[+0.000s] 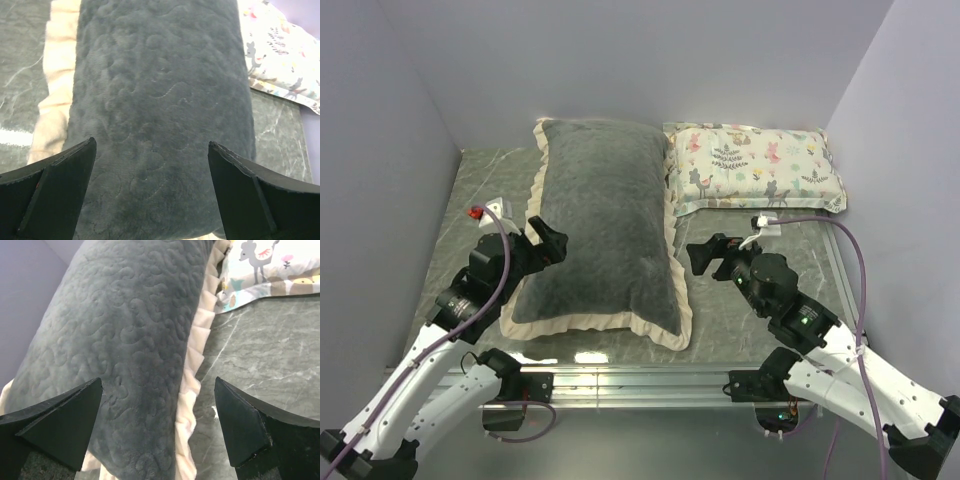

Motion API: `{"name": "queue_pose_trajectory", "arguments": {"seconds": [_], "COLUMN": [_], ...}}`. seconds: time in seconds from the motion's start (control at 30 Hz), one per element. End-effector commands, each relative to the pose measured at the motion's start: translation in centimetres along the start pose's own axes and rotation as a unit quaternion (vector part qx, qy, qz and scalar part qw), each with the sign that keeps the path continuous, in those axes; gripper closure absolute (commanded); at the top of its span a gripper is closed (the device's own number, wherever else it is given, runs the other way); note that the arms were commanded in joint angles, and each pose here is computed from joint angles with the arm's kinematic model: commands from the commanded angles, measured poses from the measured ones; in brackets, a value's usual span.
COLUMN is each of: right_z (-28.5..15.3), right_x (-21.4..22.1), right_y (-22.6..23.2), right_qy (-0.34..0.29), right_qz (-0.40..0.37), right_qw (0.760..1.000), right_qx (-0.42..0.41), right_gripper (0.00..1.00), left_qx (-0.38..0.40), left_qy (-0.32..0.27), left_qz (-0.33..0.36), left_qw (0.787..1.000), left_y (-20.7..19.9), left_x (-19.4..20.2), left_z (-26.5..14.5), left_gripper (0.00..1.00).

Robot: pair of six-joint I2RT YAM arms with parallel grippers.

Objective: Remove the pillowcase from the pillow

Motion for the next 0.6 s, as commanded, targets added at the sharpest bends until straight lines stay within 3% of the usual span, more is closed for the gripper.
{"name": "queue_pose_trajectory", "arguments": {"seconds": [0.0, 0.33, 0.57], "right_z": [-0.5, 1.3, 7.2], "right_x": [-1.6, -1.1, -0.3], "right_y": [1.2, 3.4, 5.4], "right_qy": [-0.019, 0.009, 0.091], "right_qz": [-0.003, -0.018, -0.003], "right_qw": [0.999, 0.995, 0.986], "right_qx": [-0.038, -0.101, -0.141], "right_gripper": [0.00, 0.00, 0.00], "left_qx": [-0.015, -0.057, -0.061], "left_qy": [-0.018, -0.029, -0.017], "left_qz": [-0.011, -0.021, -0.025], "left_qw": [1.000, 0.998, 0.998], "left_y": [-0.2, 0.4, 0.4], "left_x": [-1.1, -1.4, -0.6], "left_z": [-0.2, 0.0, 1.1], "left_gripper": [0.01, 0.01, 0.01]}}
Point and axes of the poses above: each gripper's point midway between its finger pads, its own z axis out along the fingers, its own y axis along the line the jaws close on, x = y × z, the point moved 8 cm from there along -z, back along the fingers, and after that the axes turned 1 degree about z, right-handed, at the moved point
